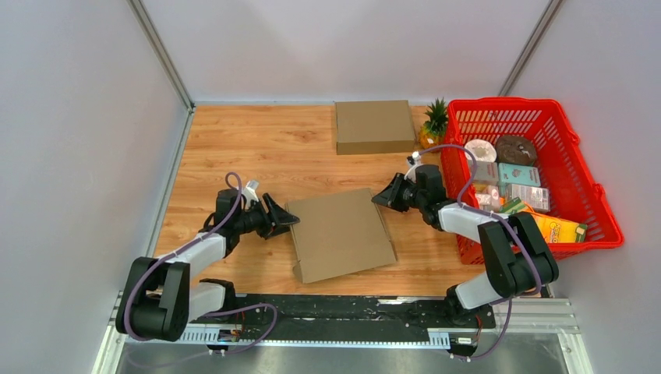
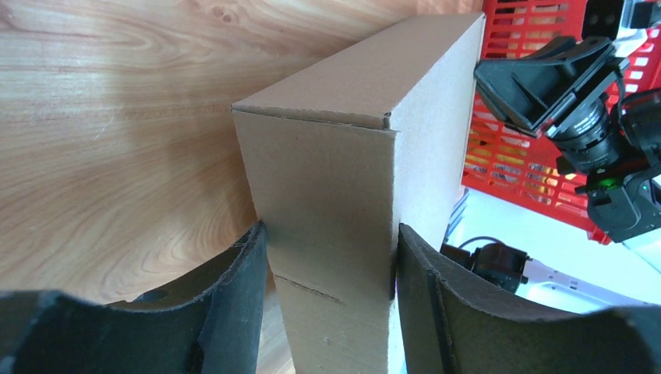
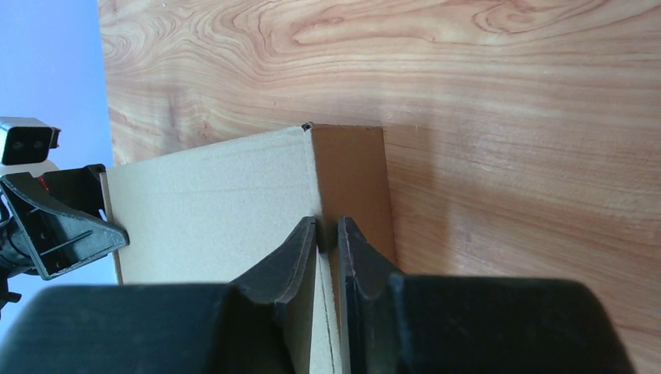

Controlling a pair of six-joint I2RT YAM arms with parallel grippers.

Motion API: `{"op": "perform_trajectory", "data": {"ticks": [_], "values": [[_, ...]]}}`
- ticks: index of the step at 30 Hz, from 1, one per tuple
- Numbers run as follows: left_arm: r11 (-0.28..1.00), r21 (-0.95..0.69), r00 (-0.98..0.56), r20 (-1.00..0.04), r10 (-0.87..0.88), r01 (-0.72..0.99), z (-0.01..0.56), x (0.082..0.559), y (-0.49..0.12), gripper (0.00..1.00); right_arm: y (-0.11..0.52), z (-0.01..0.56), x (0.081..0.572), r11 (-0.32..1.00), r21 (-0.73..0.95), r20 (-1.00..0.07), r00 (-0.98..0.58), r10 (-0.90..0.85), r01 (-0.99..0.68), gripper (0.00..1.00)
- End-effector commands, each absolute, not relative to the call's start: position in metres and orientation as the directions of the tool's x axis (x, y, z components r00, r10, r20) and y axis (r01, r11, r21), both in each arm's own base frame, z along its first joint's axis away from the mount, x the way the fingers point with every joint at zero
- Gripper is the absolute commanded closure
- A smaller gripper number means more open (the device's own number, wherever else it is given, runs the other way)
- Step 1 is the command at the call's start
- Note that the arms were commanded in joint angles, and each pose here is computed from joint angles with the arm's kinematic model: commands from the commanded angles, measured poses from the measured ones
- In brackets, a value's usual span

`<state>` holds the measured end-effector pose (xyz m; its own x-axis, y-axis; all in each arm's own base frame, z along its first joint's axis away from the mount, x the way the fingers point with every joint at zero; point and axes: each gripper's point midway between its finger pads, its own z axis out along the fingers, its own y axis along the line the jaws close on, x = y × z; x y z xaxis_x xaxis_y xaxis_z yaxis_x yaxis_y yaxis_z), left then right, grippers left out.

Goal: Fold the paper box

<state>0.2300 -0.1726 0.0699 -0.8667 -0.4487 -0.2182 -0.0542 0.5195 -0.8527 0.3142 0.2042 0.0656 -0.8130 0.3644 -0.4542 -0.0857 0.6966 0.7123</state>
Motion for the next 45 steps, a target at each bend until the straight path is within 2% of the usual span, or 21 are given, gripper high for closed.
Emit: {"op": "perform_trajectory", "data": {"ticks": [1, 3, 4, 7, 8, 10, 15, 18, 27, 29, 30, 32, 41, 44, 45], "values": [[0.442, -0.888, -0.838, -0.336, -0.429, 0.129, 0.122, 0.243, -0.187, 0.46, 0.171, -0.015, 0.262, 0.834, 0.546, -0.299, -0.910, 0.288, 0.084, 0.83], [0.456, -0.882, -0.834, -0.338, -0.436, 0.119, 0.124, 0.243, -0.185, 0.46, 0.172, -0.014, 0.261, 0.825, 0.560, -0.294, -0.910, 0.290, 0.082, 0.83], [0.472, -0.874, -0.832, -0.343, -0.435, 0.114, 0.124, 0.243, -0.184, 0.37, 0.174, -0.014, 0.260, 0.819, 0.568, -0.288, -0.912, 0.291, 0.082, 0.85], [0.530, -0.847, -0.826, -0.332, -0.456, 0.048, 0.112, 0.238, -0.174, 0.26, 0.168, -0.020, 0.260, 0.820, 0.561, -0.274, -0.908, 0.316, 0.117, 0.92], [0.543, -0.838, -0.803, -0.358, -0.476, 0.052, 0.115, 0.239, -0.169, 0.24, 0.165, -0.022, 0.258, 0.820, 0.557, -0.267, -0.906, 0.328, 0.133, 0.93], [0.552, -0.834, -0.789, -0.351, -0.504, 0.018, 0.108, 0.233, -0.163, 0.23, 0.158, -0.022, 0.260, 0.817, 0.556, -0.274, -0.895, 0.354, 0.153, 0.94], [0.516, -0.854, -0.744, -0.389, -0.543, 0.070, 0.122, 0.234, -0.161, 0.23, 0.154, -0.025, 0.262, 0.805, 0.564, -0.251, -0.891, 0.379, 0.184, 0.94], [0.472, -0.880, -0.759, -0.346, -0.552, 0.057, 0.118, 0.234, -0.166, 0.23, 0.153, -0.028, 0.262, 0.795, 0.573, -0.230, -0.892, 0.389, 0.199, 0.94], [0.520, -0.854, -0.779, -0.317, -0.541, -0.013, 0.105, 0.237, -0.162, 0.22, 0.150, -0.030, 0.264, 0.788, 0.577, -0.218, -0.890, 0.401, 0.214, 0.94], [0.489, -0.871, -0.793, -0.274, -0.545, -0.035, 0.098, 0.234, -0.166, 0.22, 0.151, -0.029, 0.264, 0.785, 0.582, -0.217, -0.891, 0.400, 0.211, 0.94], [0.465, -0.885, -0.785, -0.292, -0.547, 0.005, 0.106, 0.240, -0.169, 0.22, 0.151, -0.029, 0.263, 0.786, 0.581, -0.216, -0.890, 0.401, 0.213, 0.95], [0.431, -0.902, -0.811, -0.239, -0.534, -0.017, 0.099, 0.237, -0.175, 0.22, 0.151, -0.029, 0.264, 0.785, 0.581, -0.217, -0.890, 0.401, 0.213, 0.94], [0.338, -0.939, -0.839, -0.236, -0.490, 0.066, 0.117, 0.246, -0.198, 0.21, 0.153, -0.028, 0.264, 0.783, 0.589, -0.219, -0.892, 0.395, 0.202, 0.94], [0.325, -0.943, -0.837, -0.232, -0.495, 0.069, 0.121, 0.244, -0.198, 0.27, 0.159, -0.022, 0.264, 0.776, 0.607, -0.226, -0.898, 0.378, 0.174, 0.92], [0.325, -0.944, -0.842, -0.216, -0.495, 0.051, 0.119, 0.243, -0.198, 0.35, 0.160, -0.020, 0.262, 0.777, 0.607, -0.224, -0.901, 0.372, 0.170, 0.91]]}}
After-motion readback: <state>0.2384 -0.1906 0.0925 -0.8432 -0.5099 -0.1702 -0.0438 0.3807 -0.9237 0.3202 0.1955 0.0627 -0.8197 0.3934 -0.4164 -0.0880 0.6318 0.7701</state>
